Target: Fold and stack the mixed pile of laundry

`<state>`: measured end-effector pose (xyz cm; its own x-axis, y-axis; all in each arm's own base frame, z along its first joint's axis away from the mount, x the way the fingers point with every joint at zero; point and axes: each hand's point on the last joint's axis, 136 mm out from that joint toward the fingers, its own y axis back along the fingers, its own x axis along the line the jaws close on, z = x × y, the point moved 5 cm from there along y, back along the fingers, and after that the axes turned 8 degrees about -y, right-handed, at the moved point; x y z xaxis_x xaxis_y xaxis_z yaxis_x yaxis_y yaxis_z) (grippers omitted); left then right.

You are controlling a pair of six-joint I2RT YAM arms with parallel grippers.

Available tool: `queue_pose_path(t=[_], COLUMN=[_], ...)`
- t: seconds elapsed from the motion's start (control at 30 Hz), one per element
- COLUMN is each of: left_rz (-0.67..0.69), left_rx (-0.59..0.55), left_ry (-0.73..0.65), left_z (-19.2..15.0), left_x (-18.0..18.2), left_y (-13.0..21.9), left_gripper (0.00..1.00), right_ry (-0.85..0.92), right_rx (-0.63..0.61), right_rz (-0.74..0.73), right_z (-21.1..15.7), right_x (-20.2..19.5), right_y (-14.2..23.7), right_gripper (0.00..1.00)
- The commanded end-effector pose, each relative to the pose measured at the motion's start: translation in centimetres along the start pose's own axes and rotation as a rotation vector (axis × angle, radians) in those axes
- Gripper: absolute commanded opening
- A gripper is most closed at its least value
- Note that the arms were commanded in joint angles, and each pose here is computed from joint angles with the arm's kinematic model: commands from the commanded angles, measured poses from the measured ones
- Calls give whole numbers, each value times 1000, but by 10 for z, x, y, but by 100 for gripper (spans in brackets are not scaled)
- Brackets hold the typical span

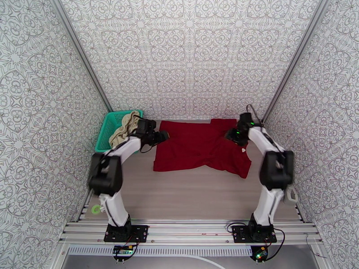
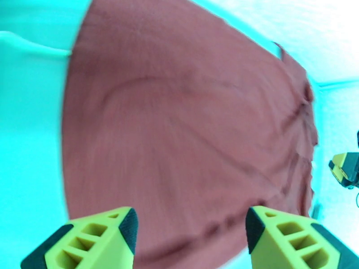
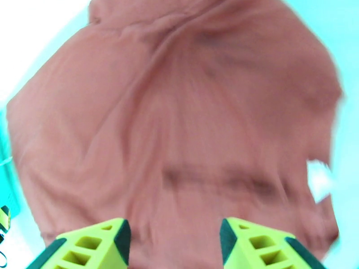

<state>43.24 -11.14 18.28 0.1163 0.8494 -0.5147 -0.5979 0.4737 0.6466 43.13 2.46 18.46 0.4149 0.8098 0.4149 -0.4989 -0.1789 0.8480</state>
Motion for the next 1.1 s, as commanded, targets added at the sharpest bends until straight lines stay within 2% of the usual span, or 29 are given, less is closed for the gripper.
queue_pose_path(t=[0.0,0.2,0.4,0.47,0.5,0.6,0.73,0.8,0.97,1.07], left_rz=[134,156,45,27,24,-5,-59,-75,-106,-99], left_rx=[117,192,204,200,192,132,60,18,-85,-111], left_ry=[23,112,171,176,180,184,158,148,91,50], left_z=[-58,-113,-131,-131,-129,-116,-93,-82,-65,-71], left_x=[38,62,57,54,53,48,35,31,22,16], left_y=[14,19,-8,-17,-20,-20,-10,0,39,65], left_gripper=[69,73,73,65,58,29,2,0,0,0], right_ry=[-12,-30,-27,-21,-17,0,11,4,-60,-132], right_rx=[16,127,153,152,140,94,42,16,-39,-80], right_rz=[-154,-328,-361,-365,-366,-341,-312,-275,-189,-135], right_z=[-36,-96,-106,-99,-93,-76,-55,-49,-51,-66], right_x=[-48,-104,-121,-119,-116,-105,-90,-82,-78,-84], right_y=[3,5,-14,-21,-21,-14,2,14,51,77], right_gripper=[59,60,60,56,52,33,7,0,0,0])
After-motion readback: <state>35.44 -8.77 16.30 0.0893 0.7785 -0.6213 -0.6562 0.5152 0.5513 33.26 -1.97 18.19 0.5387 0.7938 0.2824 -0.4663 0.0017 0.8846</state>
